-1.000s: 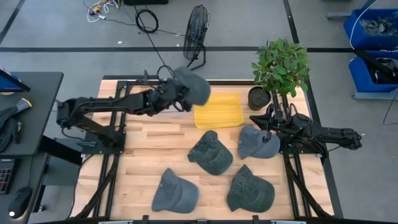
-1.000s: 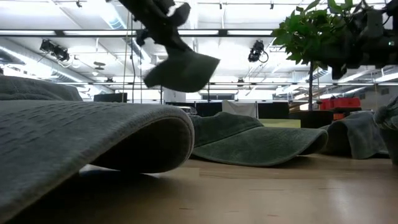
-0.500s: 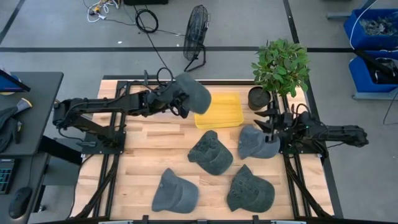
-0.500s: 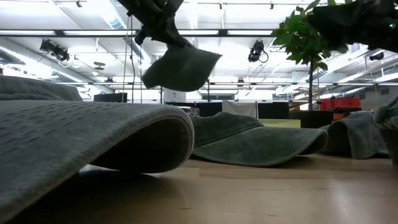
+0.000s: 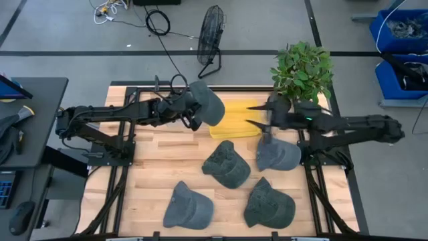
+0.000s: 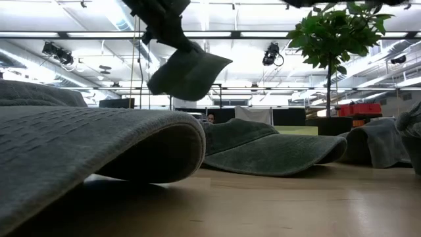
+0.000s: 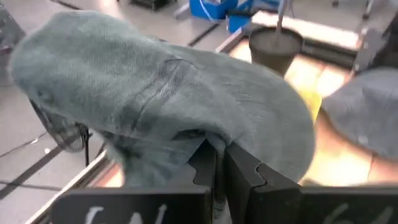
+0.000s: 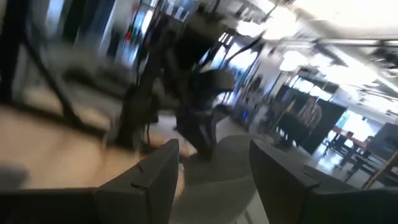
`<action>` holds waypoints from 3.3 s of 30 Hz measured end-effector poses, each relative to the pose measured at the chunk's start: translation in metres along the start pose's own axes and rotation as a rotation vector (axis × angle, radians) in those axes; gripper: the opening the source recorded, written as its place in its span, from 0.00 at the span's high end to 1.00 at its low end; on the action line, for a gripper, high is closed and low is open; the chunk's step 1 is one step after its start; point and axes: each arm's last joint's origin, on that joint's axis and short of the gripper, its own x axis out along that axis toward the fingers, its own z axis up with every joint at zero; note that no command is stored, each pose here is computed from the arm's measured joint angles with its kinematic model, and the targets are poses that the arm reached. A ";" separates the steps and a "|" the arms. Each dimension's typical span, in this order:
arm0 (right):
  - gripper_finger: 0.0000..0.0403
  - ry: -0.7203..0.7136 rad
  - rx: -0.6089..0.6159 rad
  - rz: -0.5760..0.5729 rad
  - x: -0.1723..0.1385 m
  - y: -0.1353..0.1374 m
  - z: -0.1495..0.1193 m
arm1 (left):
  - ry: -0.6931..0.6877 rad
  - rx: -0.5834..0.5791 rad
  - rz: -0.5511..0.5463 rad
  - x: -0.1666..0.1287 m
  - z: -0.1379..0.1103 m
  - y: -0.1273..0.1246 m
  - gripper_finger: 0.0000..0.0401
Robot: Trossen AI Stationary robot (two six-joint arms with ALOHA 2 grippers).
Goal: Pick & Place hat
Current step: Put the top left black cap into the yellow bin
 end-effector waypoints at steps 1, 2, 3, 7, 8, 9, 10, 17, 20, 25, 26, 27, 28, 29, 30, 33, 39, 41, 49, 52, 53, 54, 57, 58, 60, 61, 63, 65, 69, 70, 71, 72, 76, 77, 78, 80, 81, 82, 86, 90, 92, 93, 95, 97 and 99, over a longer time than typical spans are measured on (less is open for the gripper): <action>0.49 0.042 -0.045 0.022 0.014 -0.002 0.004 | 0.015 -0.004 -0.001 -0.001 -0.002 0.000 0.95; 0.49 0.085 -0.088 0.048 0.027 -0.003 0.006 | 0.023 -0.001 -0.004 -0.003 -0.003 -0.001 0.95; 0.49 0.129 -0.127 0.076 0.041 -0.004 0.009 | 0.029 0.010 -0.009 -0.004 -0.003 -0.002 0.95; 0.49 0.263 -0.219 0.152 0.094 -0.007 0.012 | 0.088 0.136 -0.059 -0.009 -0.010 -0.006 0.95; 0.49 0.290 -0.236 0.173 0.106 -0.006 0.010 | 0.091 0.146 -0.075 -0.009 -0.010 -0.007 0.95; 0.49 0.319 -0.259 0.194 0.118 -0.005 0.007 | 0.096 0.150 -0.090 -0.010 -0.011 -0.008 0.95; 0.49 0.336 -0.285 0.208 0.129 -0.004 0.006 | 0.099 0.146 -0.103 -0.010 -0.011 -0.009 0.95; 0.49 0.478 -0.409 0.186 0.188 0.004 -0.019 | 0.104 0.180 -0.150 -0.010 -0.011 -0.010 0.95; 0.49 0.536 -0.426 0.152 0.203 0.006 -0.031 | 0.106 0.219 -0.142 -0.010 -0.012 -0.009 0.95; 0.50 0.608 -0.425 0.132 0.213 0.005 -0.050 | 0.099 0.259 -0.145 -0.010 -0.011 -0.009 0.95; 0.51 0.623 -0.426 0.116 0.214 0.005 -0.052 | 0.099 0.257 -0.145 -0.010 -0.011 -0.009 0.95; 0.53 0.638 -0.423 0.099 0.214 0.004 -0.053 | 0.100 0.256 -0.143 -0.010 -0.012 -0.009 0.95; 0.55 0.650 -0.420 0.085 0.214 0.003 -0.055 | 0.101 0.255 -0.140 -0.010 -0.012 -0.009 0.95; 0.59 0.659 -0.415 0.075 0.214 0.003 -0.055 | 0.101 0.255 -0.139 -0.009 -0.012 -0.009 0.95; 0.63 0.665 -0.408 0.067 0.214 0.003 -0.055 | 0.100 0.254 -0.139 -0.009 -0.011 -0.009 0.95; 0.80 0.677 -0.372 0.058 0.213 0.003 -0.056 | 0.102 0.254 -0.137 -0.008 -0.012 -0.009 0.95; 0.94 0.723 -0.246 0.025 0.210 0.005 -0.058 | 0.099 0.293 -0.100 -0.005 -0.012 -0.008 0.95; 0.91 0.742 -0.201 0.018 0.209 0.006 -0.059 | 0.098 0.342 -0.064 -0.002 -0.013 -0.009 0.93; 0.97 0.925 -0.063 -0.004 0.195 0.012 -0.072 | 0.141 0.439 -0.020 0.007 -0.019 -0.011 0.73; 0.97 1.025 -0.045 -0.040 0.188 0.017 -0.076 | 0.145 0.426 -0.019 0.008 -0.020 -0.011 0.66; 0.97 1.049 -0.043 -0.081 0.185 0.018 -0.074 | 0.145 0.413 -0.018 0.008 -0.020 -0.011 0.64; 0.96 1.073 -0.042 -0.139 0.182 0.019 -0.072 | 0.143 0.393 -0.015 0.008 -0.020 -0.011 0.63; 0.95 1.124 -0.018 -0.328 0.169 0.018 -0.062 | 0.146 0.362 -0.011 0.008 -0.020 -0.011 0.61; 0.95 1.132 0.004 -0.386 0.164 0.017 -0.057 | 0.147 0.362 -0.011 0.008 -0.020 -0.011 0.61; 0.95 1.125 0.066 -0.490 0.153 0.015 -0.047 | 0.147 0.366 -0.011 0.008 -0.020 -0.011 0.62; 0.95 1.115 0.100 -0.530 0.149 0.013 -0.042 | 0.149 0.368 -0.011 0.008 -0.020 -0.011 0.62; 0.95 1.108 0.145 -0.586 0.139 0.011 -0.033 | 0.149 0.367 -0.011 0.008 -0.020 -0.011 0.63; 0.95 1.103 0.195 -0.648 0.129 0.008 -0.026 | 0.154 0.370 -0.010 0.008 -0.021 -0.011 0.64; 0.95 1.098 0.254 -0.854 0.112 0.006 -0.028 | 0.171 0.378 -0.009 0.008 -0.022 -0.010 0.64; 0.95 1.088 0.255 -0.903 0.110 0.007 -0.033 | 0.179 0.382 -0.008 0.007 -0.023 -0.010 0.64; 0.95 1.081 0.265 -0.937 0.108 0.008 -0.038 | 0.184 0.384 -0.008 0.007 -0.024 -0.010 0.64; 0.95 1.070 0.281 -0.964 0.106 0.010 -0.045 | 0.185 0.382 -0.007 0.007 -0.024 -0.010 0.65; 0.95 1.056 0.335 -1.004 0.102 0.019 -0.080 | 0.182 0.334 0.021 0.007 -0.024 -0.009 0.65; 0.95 1.037 0.360 -1.021 0.101 0.021 -0.088 | 0.180 0.333 0.037 0.007 -0.024 -0.009 0.65; 0.95 1.005 0.394 -1.042 0.101 0.022 -0.097 | 0.179 0.336 0.049 0.007 -0.024 -0.008 0.65; 0.95 0.942 0.457 -1.070 0.102 0.023 -0.112 | 0.177 0.342 0.065 0.007 -0.024 -0.008 0.65; 0.95 0.916 0.486 -1.076 0.102 0.023 -0.119 | 0.177 0.342 0.069 0.008 -0.024 -0.008 0.65; 0.95 0.894 0.511 -1.081 0.101 0.023 -0.126 | 0.177 0.341 0.071 0.008 -0.024 -0.007 0.65; 0.94 0.834 0.620 -1.125 0.094 0.028 -0.143 | 0.183 0.339 0.073 0.008 -0.024 -0.007 0.65; 0.93 0.850 0.697 -1.140 0.085 0.032 -0.154 | 0.188 0.341 0.073 0.007 -0.025 -0.007 0.65; 0.92 0.849 0.737 -1.152 0.082 0.034 -0.159 | 0.189 0.341 0.073 0.007 -0.025 -0.007 0.65; 0.92 0.844 0.757 -1.164 0.080 0.035 -0.161 | 0.188 0.341 0.074 0.008 -0.025 -0.007 0.65; 0.91 0.835 0.797 -1.185 0.076 0.037 -0.164 | 0.188 0.340 0.074 0.007 -0.025 -0.007 0.65; 0.89 0.823 0.822 -1.207 0.073 0.039 -0.167 | 0.188 0.340 0.074 0.007 -0.025 -0.007 0.65; 0.87 0.827 0.824 -1.215 0.071 0.038 -0.169 | 0.188 0.340 0.074 0.007 -0.025 -0.007 0.65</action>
